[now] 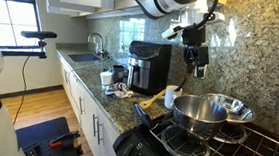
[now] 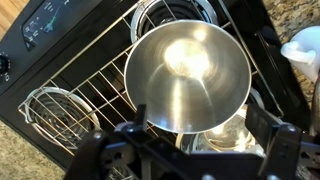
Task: Use the wooden spatula from the white mug to stir the contents in the silver bowl at the front of the stove then place it back in the mug
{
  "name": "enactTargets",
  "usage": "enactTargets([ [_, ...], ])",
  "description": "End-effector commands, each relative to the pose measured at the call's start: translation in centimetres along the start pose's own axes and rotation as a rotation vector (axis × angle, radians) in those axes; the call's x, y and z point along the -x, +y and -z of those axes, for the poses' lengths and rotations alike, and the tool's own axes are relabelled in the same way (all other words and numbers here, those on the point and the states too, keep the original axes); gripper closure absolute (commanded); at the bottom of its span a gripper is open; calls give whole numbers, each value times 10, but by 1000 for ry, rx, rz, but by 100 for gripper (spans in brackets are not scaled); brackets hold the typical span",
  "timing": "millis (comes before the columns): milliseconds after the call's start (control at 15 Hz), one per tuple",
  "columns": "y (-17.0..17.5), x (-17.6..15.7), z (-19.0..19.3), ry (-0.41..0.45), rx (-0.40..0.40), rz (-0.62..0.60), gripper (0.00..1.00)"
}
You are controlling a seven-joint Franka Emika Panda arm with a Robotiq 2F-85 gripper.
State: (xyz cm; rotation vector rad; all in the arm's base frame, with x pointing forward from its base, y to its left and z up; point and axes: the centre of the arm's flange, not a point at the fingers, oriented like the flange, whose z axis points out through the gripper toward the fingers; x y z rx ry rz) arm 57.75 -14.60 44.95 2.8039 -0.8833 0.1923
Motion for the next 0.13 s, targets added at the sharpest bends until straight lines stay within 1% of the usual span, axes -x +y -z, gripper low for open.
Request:
enactTargets([
  [0, 0, 0, 1, 1, 0, 0, 0],
  [67, 0, 0, 1, 2, -1, 0, 0],
])
